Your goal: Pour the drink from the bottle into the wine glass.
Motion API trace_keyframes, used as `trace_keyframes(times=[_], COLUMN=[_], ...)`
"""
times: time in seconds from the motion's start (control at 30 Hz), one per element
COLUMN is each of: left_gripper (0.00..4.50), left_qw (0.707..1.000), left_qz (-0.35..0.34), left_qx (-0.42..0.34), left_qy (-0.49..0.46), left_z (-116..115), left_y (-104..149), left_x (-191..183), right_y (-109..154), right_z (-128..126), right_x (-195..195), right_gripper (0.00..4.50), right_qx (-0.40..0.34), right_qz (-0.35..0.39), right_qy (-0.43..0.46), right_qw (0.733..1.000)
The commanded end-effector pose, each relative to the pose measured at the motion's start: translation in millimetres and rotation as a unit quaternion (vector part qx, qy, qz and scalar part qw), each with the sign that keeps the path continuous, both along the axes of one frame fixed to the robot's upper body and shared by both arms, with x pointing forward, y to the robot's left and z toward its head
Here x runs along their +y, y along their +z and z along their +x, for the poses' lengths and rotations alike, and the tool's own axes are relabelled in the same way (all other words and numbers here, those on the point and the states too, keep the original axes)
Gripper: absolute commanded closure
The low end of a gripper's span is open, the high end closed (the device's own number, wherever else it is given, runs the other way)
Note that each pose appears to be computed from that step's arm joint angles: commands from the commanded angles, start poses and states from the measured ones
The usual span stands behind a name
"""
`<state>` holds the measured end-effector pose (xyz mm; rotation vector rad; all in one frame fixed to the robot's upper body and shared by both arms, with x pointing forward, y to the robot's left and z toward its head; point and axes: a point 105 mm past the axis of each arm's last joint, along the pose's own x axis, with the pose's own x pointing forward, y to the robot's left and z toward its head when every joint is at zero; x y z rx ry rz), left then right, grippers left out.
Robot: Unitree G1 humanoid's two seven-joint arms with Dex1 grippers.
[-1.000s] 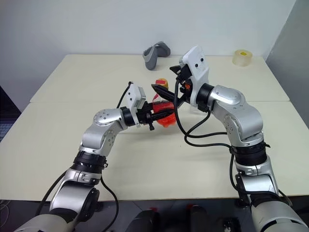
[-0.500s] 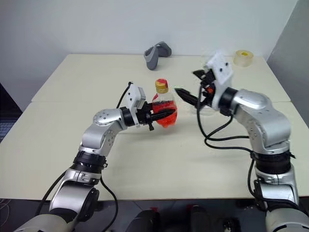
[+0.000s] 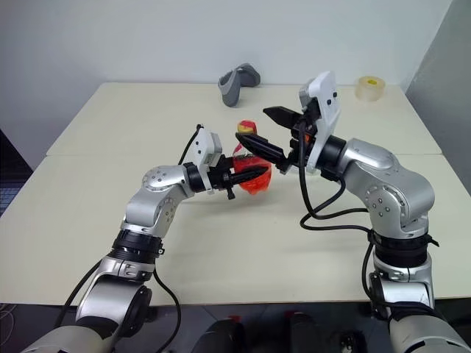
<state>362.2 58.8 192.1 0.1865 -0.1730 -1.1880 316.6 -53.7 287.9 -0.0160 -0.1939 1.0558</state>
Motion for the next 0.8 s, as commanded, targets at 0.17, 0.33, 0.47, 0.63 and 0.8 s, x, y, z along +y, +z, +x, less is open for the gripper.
trace_keyframes(times=[0.17,0.33,0.47,0.63,0.8], left_gripper=[3.35,3.35,3.35,3.35,3.35], left_qw=[0.999,0.999,0.999,0.999,0.999], left_qz=[-0.013,-0.012,-0.012,-0.012,-0.011], left_qx=[-0.041,-0.040,-0.040,-0.040,-0.040], left_qy=[-0.006,-0.003,-0.002,-0.002,-0.004], left_z=[-3,-3,-3,-2,-2], left_y=[23,22,21,21,21], left_x=[-2,0,0,0,-1], right_y=[5,3,5,8,8], right_z=[8,13,17,17,14], right_x=[15,18,18,18,18], right_gripper=[0.00,0.00,0.86,2.63,3.26], right_qx=[-0.035,-0.039,-0.044,-0.045,-0.044], right_qz=[-0.015,-0.025,-0.024,-0.016,-0.017], right_qy=[0.003,0.004,-0.002,0.002,0.007], right_qw=[0.999,0.999,0.999,0.999,0.999])
